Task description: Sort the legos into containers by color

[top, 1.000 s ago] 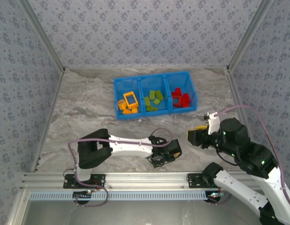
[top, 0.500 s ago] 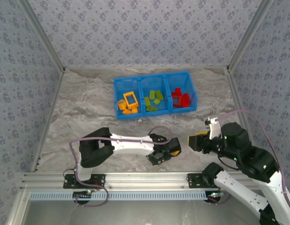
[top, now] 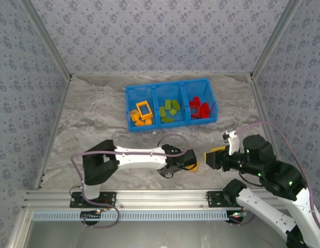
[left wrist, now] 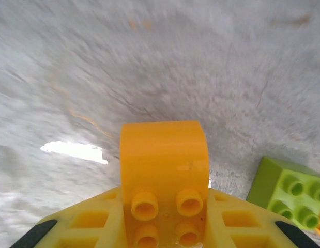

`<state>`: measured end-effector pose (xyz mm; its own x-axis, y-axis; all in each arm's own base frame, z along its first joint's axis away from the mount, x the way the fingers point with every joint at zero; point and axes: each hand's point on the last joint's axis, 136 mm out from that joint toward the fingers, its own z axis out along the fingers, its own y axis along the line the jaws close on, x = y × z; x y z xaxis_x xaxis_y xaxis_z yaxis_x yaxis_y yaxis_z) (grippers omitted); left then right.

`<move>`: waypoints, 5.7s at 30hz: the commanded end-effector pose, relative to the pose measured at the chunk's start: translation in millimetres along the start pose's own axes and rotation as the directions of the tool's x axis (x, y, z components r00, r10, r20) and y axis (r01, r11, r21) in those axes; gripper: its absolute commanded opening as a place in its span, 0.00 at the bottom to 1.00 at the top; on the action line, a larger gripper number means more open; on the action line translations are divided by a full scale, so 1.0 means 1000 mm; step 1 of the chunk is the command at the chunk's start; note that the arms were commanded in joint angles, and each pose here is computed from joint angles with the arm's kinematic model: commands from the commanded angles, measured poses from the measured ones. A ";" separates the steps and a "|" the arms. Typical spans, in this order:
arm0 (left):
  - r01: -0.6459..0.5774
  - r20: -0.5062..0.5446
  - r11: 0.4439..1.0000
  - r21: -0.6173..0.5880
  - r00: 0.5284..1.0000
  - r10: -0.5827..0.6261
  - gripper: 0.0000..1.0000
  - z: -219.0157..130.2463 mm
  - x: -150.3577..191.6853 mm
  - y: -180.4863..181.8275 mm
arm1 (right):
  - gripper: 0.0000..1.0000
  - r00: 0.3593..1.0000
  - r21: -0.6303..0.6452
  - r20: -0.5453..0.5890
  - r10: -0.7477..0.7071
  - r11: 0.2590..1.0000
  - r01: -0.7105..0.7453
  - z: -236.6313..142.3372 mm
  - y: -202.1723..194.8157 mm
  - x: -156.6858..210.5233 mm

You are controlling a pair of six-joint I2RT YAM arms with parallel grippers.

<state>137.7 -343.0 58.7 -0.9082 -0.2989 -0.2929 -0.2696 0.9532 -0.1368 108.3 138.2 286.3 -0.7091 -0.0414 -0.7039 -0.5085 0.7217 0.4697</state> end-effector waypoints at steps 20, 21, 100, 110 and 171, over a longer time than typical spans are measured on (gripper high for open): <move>-0.111 0.195 0.986 0.122 0.977 0.085 0.25 -0.048 -0.284 0.037 | 0.49 0.980 -0.102 0.034 -0.195 0.975 0.198 0.136 0.066 -0.041; -0.118 0.211 0.986 0.114 0.973 0.092 0.25 -0.045 -0.295 0.034 | 0.49 0.981 -0.088 0.042 -0.190 0.977 0.193 0.138 0.064 -0.043; -0.467 0.391 0.741 0.483 0.872 0.295 0.54 -0.179 -0.127 -0.005 | 0.46 0.939 0.590 -0.230 0.257 0.804 -0.076 0.183 -0.088 0.086; -0.554 0.349 0.616 0.560 0.832 0.431 0.55 -0.181 -0.015 0.018 | 0.47 0.891 0.657 -0.285 0.354 0.749 -0.088 0.199 -0.100 0.117; -0.386 0.592 0.818 0.426 0.803 0.071 0.54 -0.210 -0.086 0.045 | 0.27 0.950 0.630 -0.262 0.169 0.776 0.035 0.354 -0.174 -0.081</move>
<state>134.6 -266.4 276.4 -0.5636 -0.1851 -0.8050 0.2842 0.8716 -0.3994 420.3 253.9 70.2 -0.8902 -0.0717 -0.4500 -0.0775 0.9970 -0.0055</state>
